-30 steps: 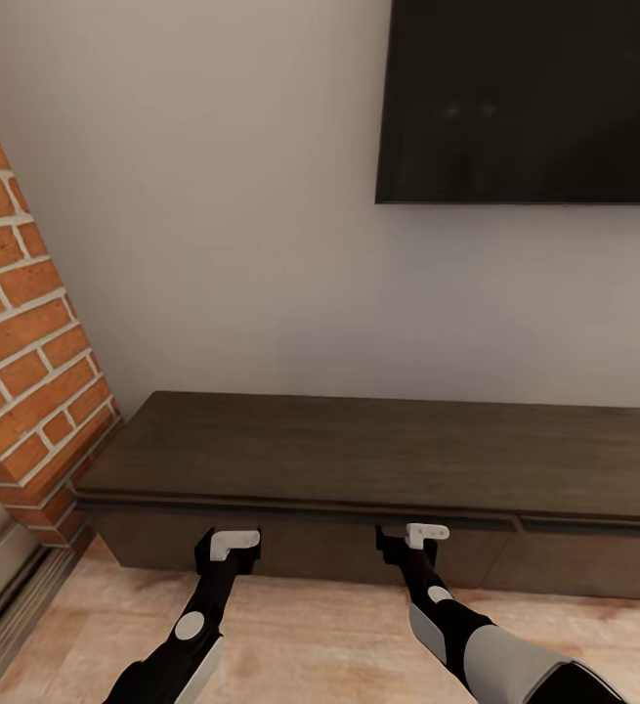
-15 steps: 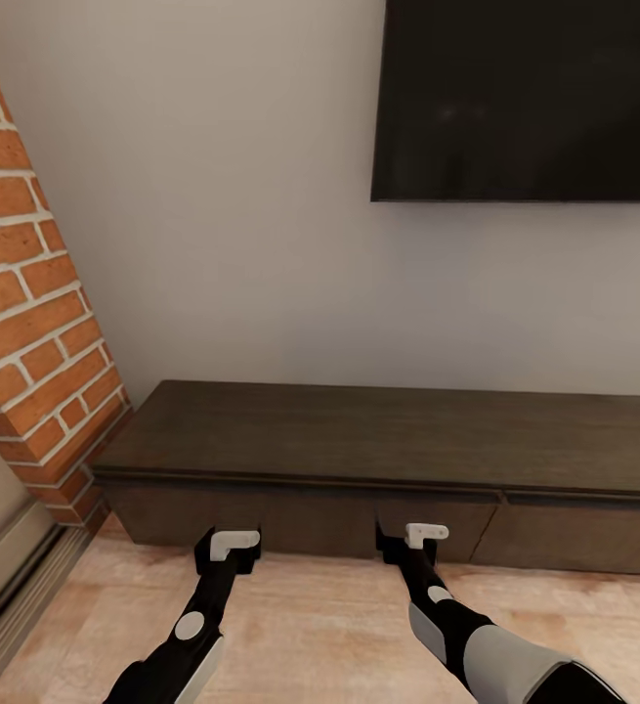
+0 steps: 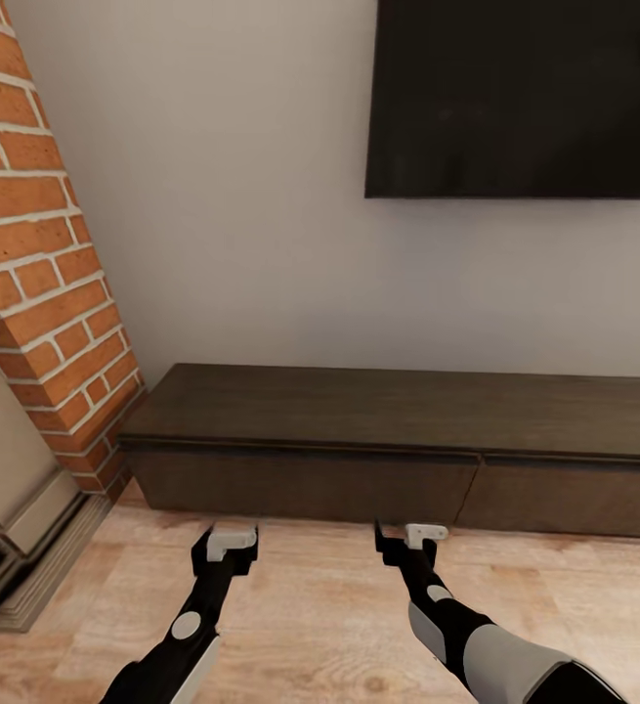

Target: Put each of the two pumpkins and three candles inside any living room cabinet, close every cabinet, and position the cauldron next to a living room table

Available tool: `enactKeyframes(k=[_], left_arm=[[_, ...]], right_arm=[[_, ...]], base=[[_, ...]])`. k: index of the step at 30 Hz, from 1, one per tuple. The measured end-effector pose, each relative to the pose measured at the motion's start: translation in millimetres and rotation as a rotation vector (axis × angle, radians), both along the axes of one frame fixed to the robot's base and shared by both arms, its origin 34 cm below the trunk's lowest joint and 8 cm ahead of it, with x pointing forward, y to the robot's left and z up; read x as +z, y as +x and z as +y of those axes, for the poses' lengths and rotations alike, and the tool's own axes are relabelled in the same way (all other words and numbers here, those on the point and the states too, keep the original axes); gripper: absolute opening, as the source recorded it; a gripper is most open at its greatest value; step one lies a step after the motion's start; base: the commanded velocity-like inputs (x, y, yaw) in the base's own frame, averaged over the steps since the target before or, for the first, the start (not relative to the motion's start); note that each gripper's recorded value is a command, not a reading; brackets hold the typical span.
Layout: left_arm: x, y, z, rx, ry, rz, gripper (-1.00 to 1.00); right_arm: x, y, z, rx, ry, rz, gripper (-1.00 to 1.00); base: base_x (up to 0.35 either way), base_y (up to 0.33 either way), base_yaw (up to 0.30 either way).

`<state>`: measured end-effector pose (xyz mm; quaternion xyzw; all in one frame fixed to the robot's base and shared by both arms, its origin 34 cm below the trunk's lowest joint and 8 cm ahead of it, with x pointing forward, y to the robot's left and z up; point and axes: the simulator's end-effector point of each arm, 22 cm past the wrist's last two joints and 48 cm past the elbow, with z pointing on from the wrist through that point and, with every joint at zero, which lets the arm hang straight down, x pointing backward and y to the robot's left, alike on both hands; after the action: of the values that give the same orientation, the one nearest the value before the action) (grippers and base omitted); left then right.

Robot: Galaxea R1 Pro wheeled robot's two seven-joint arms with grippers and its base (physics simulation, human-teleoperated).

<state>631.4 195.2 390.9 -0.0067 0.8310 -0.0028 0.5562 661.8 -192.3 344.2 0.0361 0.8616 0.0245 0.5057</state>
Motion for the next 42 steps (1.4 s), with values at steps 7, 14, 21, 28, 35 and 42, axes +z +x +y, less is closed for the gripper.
enactKeyframes(k=[7, 14, 21, 28, 35, 42], left_arm=[[-23, -15, 29, 0.004, 0.057, 0.084, 1.0], [-69, -58, 60, 0.016, 0.105, 0.282, 1.0], [-64, -73, 53, 0.011, 0.069, 0.377, 1.0], [-54, -77, 53, 0.004, 0.077, 0.42, 1.0], [-42, -76, 54, 0.006, 0.076, 0.434, 1.0], [-30, -75, 56, 0.013, 0.075, 0.446, 1.0]], right_arm=[[-22, -13, -1, 0.009, -0.005, 0.129, 1.0], [-57, -46, 7, 0.041, -0.009, 0.35, 1.0], [-57, -58, 10, 0.052, -0.009, 0.436, 1.0], [-42, -54, 10, 0.055, -0.009, 0.437, 1.0], [-27, -51, 10, 0.057, -0.012, 0.439, 1.0], [-14, -51, 7, 0.056, -0.02, 0.449, 1.0]], base=[[-0.127, 0.0, 0.0], [-0.011, 0.0, 0.0], [0.0, 0.0, 0.0], [0.0, 0.0, 0.0], [0.0, 0.0, 0.0], [0.0, 0.0, 0.0]])
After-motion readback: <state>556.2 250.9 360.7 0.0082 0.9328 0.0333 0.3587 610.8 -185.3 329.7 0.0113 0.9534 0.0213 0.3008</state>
